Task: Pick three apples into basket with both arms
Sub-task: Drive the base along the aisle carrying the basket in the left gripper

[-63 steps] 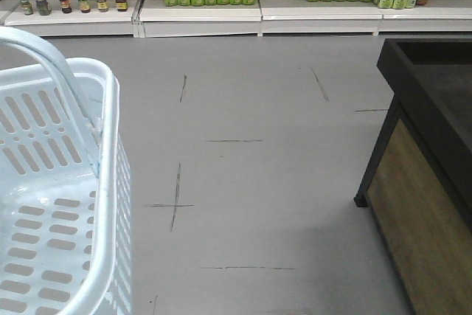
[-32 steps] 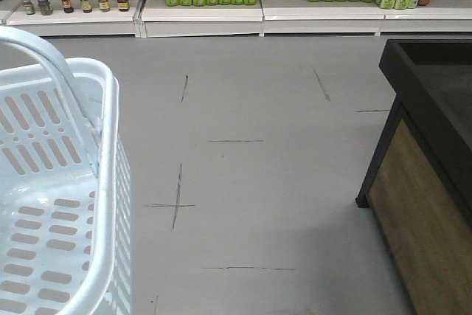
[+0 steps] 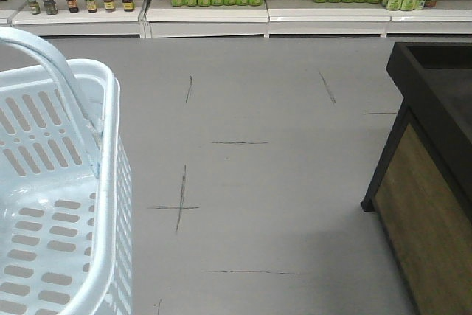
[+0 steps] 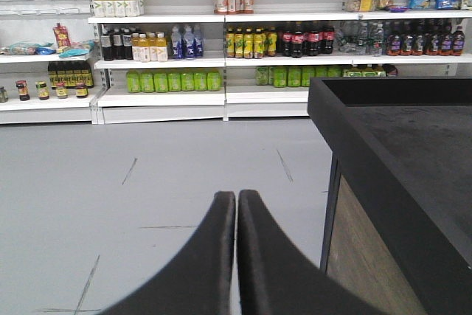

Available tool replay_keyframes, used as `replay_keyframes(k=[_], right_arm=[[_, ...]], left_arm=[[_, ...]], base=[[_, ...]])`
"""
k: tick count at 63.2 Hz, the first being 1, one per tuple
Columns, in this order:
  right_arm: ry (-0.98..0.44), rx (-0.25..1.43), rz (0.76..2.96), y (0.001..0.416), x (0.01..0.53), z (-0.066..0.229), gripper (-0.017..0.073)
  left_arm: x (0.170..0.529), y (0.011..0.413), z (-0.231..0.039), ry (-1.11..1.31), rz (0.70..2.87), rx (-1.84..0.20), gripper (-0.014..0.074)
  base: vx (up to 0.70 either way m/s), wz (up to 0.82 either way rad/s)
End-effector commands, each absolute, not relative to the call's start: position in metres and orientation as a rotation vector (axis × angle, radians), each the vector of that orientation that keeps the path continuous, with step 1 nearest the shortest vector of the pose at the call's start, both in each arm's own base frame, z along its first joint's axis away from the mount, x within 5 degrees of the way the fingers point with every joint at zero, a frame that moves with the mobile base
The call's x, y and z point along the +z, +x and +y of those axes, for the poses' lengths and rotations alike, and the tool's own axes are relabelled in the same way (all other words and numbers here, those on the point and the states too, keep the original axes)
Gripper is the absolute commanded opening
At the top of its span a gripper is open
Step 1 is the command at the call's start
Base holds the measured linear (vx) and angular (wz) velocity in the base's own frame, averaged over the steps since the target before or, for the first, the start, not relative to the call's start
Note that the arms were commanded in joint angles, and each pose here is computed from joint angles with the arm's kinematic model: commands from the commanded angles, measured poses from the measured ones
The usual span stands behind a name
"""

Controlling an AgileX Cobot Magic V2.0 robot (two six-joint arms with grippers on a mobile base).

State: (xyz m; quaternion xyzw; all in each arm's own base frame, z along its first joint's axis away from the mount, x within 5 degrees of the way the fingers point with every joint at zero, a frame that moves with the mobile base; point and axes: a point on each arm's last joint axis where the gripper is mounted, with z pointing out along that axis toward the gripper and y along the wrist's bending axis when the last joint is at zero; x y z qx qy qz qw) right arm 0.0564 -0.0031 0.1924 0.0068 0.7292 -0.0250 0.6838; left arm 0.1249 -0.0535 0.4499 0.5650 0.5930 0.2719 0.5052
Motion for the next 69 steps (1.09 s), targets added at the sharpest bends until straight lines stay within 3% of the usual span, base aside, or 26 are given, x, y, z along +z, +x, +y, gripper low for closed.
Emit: replay_keyframes(k=[1, 69], right_arm=[[0.01, -0.061, 1.563, 0.0563, 0.1948, -0.0028, -0.0009], [0.01, -0.061, 1.563, 0.0563, 0.1948, -0.0028, -0.0009]], left_arm=[[0.4684, 0.1222, -0.0537, 1.282, 1.33, 0.663, -0.0006], [0.4684, 0.1222, -0.0537, 1.282, 1.33, 0.663, -0.0006]], base=[[0.07, 0.08], [0.16, 0.02]])
